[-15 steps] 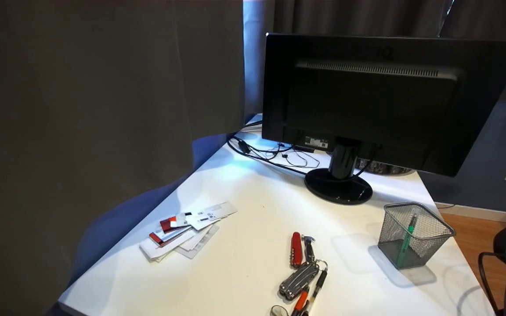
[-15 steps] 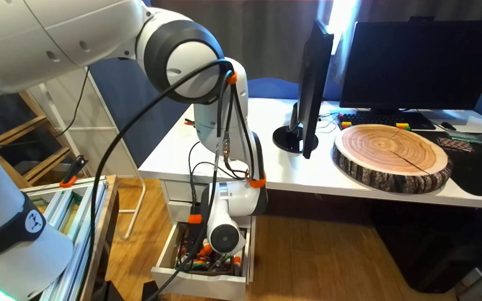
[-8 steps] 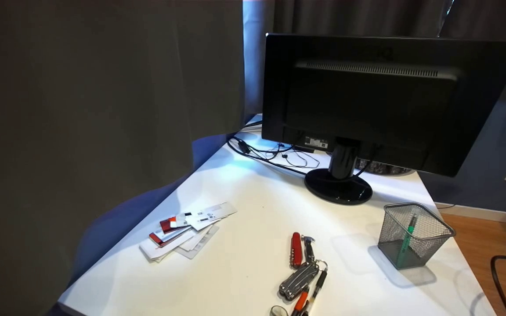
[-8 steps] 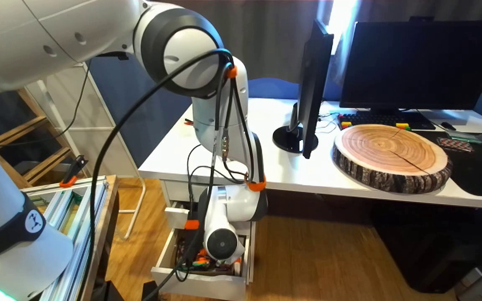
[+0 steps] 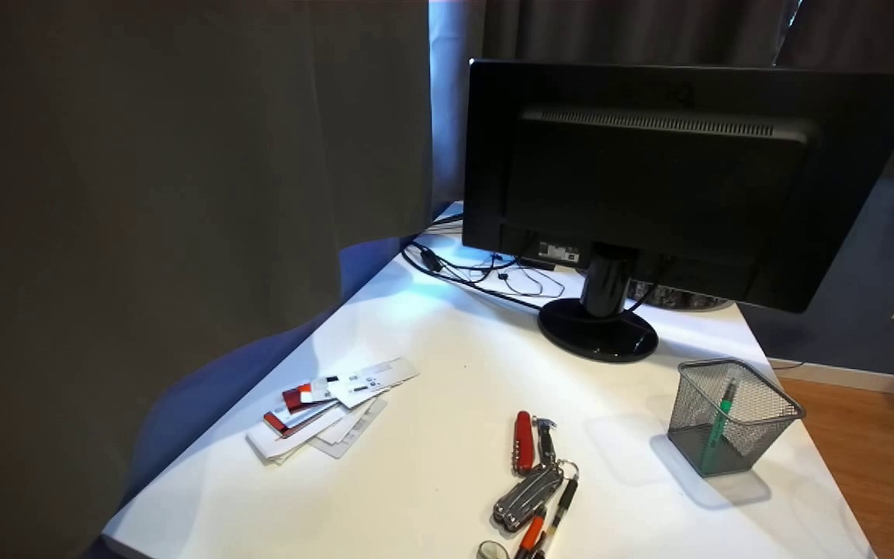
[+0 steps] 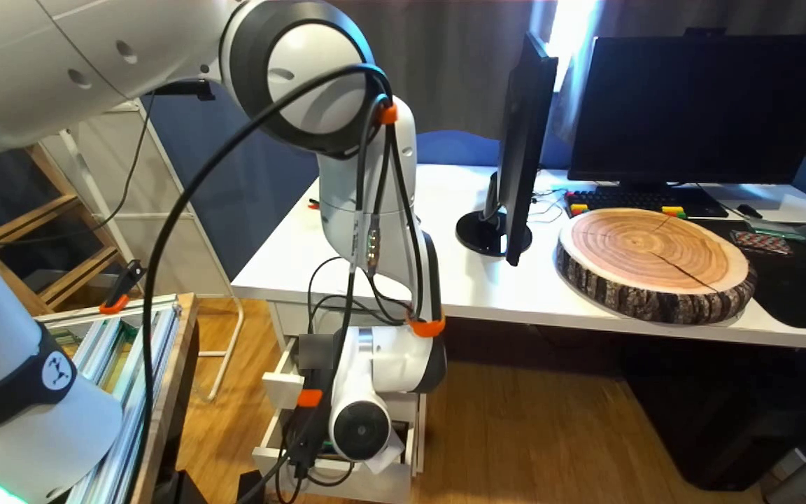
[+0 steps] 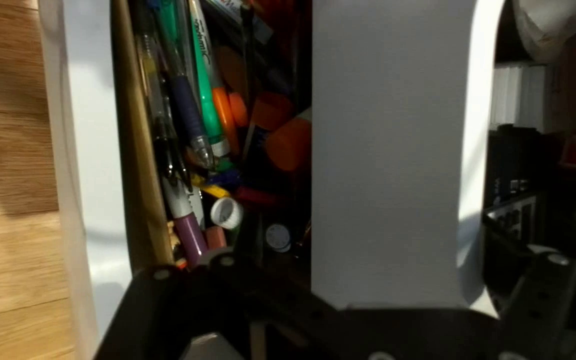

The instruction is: Open the second white drawer from the table top

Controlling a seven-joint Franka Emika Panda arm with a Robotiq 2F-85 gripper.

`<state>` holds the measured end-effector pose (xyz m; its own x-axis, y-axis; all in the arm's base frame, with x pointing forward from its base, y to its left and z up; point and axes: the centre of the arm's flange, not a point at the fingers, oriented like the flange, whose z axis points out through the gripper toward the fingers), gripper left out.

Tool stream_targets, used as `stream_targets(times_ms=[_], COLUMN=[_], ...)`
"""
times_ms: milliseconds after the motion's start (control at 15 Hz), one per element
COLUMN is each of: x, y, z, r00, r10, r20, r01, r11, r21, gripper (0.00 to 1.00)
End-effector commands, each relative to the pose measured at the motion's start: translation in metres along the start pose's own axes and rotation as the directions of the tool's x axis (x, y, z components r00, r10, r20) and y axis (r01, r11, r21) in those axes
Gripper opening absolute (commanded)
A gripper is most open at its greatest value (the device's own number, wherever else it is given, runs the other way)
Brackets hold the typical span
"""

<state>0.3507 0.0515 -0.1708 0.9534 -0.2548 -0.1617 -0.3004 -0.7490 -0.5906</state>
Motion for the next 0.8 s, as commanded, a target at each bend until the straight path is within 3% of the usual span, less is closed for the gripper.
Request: stream_targets(times_ms=[0, 333, 733], x=[-0.007, -0.014, -0.048], y=[-0.005, -0.041, -0.083], z=[-0.016, -0.045, -0.091], r00=[0.998, 0.984, 0.965], r10=[-0.034, -0.146, -0.260], r20=[-0.044, -0.102, -0.023], r01=[0.033, 0.146, 0.259], r11=[0.999, 0.989, 0.965], r21=[-0.022, -0.007, -0.039], gripper=[1.00, 1.00, 1.00])
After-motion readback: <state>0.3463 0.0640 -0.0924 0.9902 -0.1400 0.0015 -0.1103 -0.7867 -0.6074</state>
